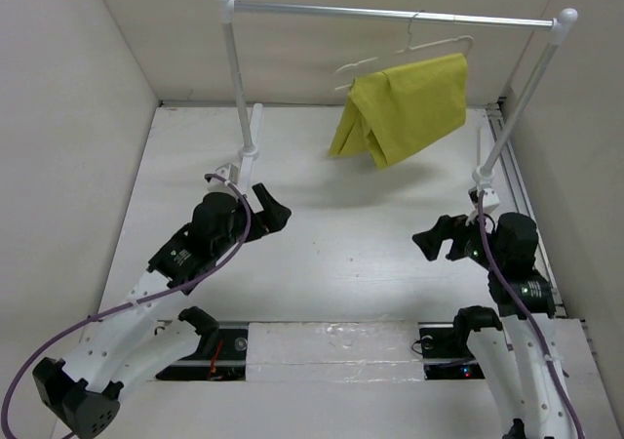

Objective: Place the trousers on the hanger
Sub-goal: Reset both arms

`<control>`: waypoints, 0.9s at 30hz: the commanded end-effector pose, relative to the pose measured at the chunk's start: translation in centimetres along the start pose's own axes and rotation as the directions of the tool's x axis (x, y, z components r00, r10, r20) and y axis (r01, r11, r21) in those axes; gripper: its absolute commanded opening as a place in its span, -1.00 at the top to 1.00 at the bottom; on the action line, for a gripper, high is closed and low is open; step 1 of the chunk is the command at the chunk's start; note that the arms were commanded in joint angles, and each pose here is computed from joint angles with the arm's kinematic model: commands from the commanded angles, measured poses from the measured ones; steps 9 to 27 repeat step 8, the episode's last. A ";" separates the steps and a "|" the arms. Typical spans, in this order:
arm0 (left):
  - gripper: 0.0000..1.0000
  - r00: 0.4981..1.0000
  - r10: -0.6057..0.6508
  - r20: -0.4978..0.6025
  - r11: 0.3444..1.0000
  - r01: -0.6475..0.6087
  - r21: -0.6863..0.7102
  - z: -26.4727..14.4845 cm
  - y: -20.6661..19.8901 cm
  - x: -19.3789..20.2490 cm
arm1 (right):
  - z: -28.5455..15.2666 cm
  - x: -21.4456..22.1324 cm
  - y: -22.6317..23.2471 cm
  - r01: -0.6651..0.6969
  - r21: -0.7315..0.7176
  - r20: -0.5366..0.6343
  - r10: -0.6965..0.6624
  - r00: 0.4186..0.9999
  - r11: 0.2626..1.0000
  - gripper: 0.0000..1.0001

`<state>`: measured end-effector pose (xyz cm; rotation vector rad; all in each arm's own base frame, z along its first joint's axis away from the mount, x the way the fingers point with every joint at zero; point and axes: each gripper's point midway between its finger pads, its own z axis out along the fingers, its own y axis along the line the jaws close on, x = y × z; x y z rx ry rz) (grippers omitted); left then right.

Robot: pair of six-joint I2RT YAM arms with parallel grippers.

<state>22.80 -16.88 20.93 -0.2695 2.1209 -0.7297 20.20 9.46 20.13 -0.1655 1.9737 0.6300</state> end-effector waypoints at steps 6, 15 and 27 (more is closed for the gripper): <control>-0.98 0.999 -0.026 0.030 0.998 0.023 0.067 -0.4 -1.2 -0.7 | -0.5 -2.6 -0.4 0.118 0.030 -0.027 -0.117 0.993 0.993 -1.00; -0.98 0.999 -0.028 0.034 0.997 0.025 0.073 -0.5 -1.4 -0.9 | -0.8 -3.4 -0.2 0.128 0.037 -0.015 -0.127 0.992 0.991 -1.00; -0.98 0.999 -0.028 0.034 0.997 0.025 0.073 -0.5 -1.4 -0.9 | -0.8 -3.4 -0.2 0.128 0.037 -0.015 -0.127 0.992 0.991 -1.00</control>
